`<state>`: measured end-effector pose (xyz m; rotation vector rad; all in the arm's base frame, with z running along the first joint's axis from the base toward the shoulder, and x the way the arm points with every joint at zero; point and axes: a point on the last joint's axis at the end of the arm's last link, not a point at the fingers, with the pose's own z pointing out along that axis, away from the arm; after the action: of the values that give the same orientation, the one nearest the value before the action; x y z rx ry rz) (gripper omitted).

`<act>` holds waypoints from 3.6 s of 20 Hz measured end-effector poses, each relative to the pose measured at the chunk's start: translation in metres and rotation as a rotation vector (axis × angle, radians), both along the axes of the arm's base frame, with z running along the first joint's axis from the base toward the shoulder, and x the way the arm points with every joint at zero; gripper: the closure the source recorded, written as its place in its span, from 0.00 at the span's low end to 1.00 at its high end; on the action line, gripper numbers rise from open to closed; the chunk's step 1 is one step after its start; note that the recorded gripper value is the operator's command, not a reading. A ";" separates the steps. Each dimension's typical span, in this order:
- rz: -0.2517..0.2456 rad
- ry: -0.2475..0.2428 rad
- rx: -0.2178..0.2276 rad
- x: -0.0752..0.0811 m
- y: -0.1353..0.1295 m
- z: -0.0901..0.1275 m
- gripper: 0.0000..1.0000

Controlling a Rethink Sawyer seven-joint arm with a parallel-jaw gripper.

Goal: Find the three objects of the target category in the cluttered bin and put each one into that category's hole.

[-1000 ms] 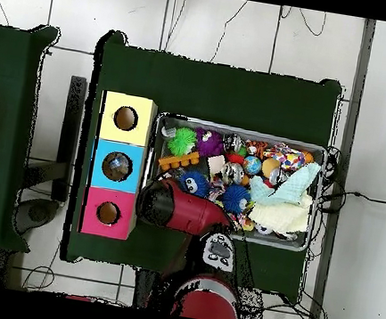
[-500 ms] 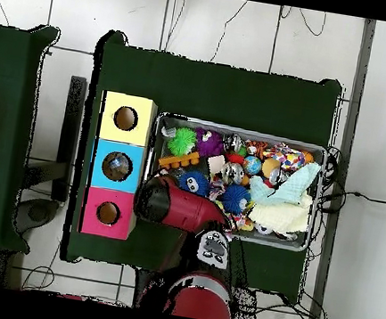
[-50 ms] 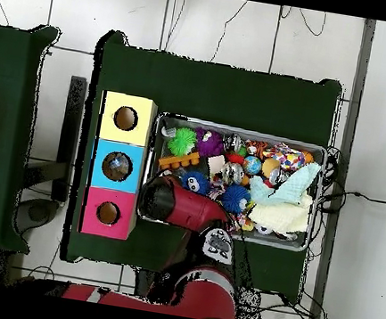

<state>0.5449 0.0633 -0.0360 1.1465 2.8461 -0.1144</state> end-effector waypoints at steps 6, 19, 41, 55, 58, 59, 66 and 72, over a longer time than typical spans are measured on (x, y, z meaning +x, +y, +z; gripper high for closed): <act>-0.002 -0.008 -0.001 0.005 -0.002 0.001 0.00; -0.014 -0.019 -0.003 0.015 -0.012 -0.005 0.00; -0.035 -0.033 -0.003 0.023 -0.025 -0.003 1.00; -0.032 -0.015 0.022 0.033 -0.010 0.098 1.00; -0.032 -0.030 0.021 0.037 -0.011 0.107 1.00; -0.033 -0.032 0.020 0.037 -0.011 0.107 1.00; -0.069 0.002 0.026 0.031 -0.030 0.090 1.00; -0.099 0.034 0.029 0.023 -0.046 0.074 0.00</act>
<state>0.5679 0.0174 0.0384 1.3032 2.8289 -0.0984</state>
